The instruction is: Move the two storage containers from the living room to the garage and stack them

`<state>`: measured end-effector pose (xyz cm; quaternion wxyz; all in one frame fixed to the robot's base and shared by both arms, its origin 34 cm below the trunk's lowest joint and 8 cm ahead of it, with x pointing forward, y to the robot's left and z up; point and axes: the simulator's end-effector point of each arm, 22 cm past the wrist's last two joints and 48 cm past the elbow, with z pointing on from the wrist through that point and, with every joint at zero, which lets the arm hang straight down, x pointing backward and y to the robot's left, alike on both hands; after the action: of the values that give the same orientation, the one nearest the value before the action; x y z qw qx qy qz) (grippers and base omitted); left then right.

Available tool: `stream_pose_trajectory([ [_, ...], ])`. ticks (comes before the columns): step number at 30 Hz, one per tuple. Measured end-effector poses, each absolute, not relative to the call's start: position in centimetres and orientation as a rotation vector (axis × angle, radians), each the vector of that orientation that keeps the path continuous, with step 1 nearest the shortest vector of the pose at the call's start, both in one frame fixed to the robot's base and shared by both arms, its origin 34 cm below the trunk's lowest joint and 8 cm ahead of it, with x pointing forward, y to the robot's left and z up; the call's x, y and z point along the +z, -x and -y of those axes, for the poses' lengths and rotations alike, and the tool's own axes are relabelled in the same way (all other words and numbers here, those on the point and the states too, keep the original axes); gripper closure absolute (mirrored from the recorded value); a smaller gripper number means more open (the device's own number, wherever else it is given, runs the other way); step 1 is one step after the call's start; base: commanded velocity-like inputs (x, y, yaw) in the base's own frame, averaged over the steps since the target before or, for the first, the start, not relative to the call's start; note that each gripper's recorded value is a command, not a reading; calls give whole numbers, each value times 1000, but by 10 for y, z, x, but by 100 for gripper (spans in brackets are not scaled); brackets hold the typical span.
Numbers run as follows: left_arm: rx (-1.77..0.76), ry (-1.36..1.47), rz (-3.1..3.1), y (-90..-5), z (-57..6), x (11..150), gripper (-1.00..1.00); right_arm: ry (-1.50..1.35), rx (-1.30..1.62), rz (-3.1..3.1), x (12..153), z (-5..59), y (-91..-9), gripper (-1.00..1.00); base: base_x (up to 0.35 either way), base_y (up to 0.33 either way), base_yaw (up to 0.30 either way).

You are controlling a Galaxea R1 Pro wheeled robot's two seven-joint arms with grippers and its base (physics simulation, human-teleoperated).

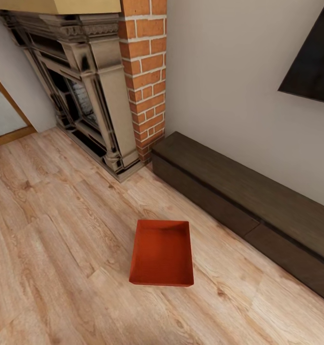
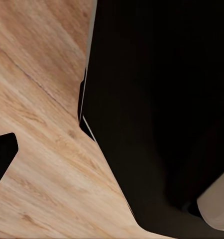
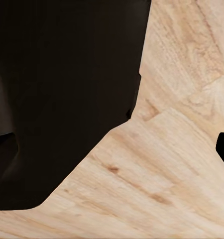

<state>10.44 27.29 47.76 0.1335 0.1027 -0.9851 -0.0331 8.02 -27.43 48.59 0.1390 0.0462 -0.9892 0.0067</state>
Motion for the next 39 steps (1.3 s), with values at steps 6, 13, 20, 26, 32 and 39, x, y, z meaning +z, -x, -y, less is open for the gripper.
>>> stream_pose_trajectory([
  [6, -98, -297, 2857, -105, -273, 469, -100, -135, 19, 2861, 477, 274, -81, -100, 0, 0, 0],
  [13, -98, -298, 2857, -105, -273, 458, -100, -136, 17, 2859, 466, 273, -81, -100, 0, 0, 0],
  [20, -98, -298, 2857, -105, -273, 447, -100, -136, 18, 2861, 455, 274, -81, -100, 0, 0, 0],
  [26, -98, -298, 2856, -105, -273, 437, -100, -136, 19, 2861, 445, 274, -81, -100, 0, 0, 0],
  [32, -98, -298, 2856, -104, -273, 427, -100, -137, 19, 2861, 435, 274, -81, -100, 0, 0, 0],
  [39, -98, -298, 2858, -104, -273, 415, -100, -137, 19, 2862, 423, 274, -81, -100, 0, 0, 0],
])
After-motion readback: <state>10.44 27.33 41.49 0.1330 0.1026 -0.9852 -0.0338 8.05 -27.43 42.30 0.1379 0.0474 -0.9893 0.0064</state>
